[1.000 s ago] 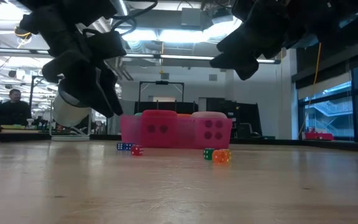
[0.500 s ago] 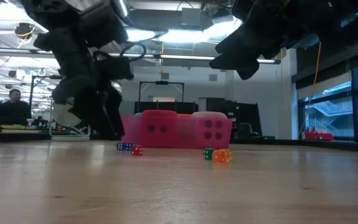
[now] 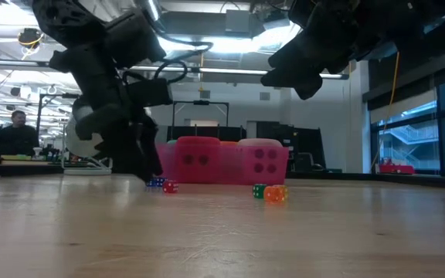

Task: Pick & Place Dice
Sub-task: Put the left small blue dice into the pink bin

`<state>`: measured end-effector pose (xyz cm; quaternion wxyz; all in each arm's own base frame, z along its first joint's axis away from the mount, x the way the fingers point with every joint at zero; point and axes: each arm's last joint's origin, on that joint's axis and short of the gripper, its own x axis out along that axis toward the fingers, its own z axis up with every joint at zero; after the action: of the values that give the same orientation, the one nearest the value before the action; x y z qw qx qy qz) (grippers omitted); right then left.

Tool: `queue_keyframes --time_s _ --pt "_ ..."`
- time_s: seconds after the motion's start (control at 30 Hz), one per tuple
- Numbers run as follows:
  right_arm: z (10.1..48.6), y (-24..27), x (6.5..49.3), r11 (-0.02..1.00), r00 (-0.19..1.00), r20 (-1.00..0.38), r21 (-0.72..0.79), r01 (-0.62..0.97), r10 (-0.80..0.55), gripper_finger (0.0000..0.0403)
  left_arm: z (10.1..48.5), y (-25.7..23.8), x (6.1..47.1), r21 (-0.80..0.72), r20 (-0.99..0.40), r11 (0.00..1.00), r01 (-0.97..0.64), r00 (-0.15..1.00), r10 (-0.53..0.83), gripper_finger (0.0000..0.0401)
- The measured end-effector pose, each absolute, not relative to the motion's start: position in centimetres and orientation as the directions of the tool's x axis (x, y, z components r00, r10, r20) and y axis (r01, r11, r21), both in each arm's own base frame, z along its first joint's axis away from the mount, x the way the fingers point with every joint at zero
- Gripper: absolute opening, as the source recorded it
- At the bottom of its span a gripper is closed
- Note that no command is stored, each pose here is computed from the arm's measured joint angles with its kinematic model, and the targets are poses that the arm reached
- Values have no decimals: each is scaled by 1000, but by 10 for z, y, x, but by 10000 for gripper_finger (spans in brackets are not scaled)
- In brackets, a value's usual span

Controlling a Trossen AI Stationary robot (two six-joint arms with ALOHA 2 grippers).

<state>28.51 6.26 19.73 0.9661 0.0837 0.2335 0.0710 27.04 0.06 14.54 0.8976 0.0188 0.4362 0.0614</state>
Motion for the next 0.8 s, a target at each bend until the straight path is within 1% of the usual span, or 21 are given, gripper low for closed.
queue_keyframes --time_s 0.1,0.4,0.8 --pt "197 63 285 976 881 -439 195 -99 177 203 145 6 270 87 -784 991 -105 606 133 294" --pt "197 63 285 975 880 -440 196 -101 180 203 145 19 269 15 -792 995 -103 605 75 294" --pt "197 63 285 975 880 -440 196 -101 180 204 142 19 265 20 -824 995 -95 563 71 294"
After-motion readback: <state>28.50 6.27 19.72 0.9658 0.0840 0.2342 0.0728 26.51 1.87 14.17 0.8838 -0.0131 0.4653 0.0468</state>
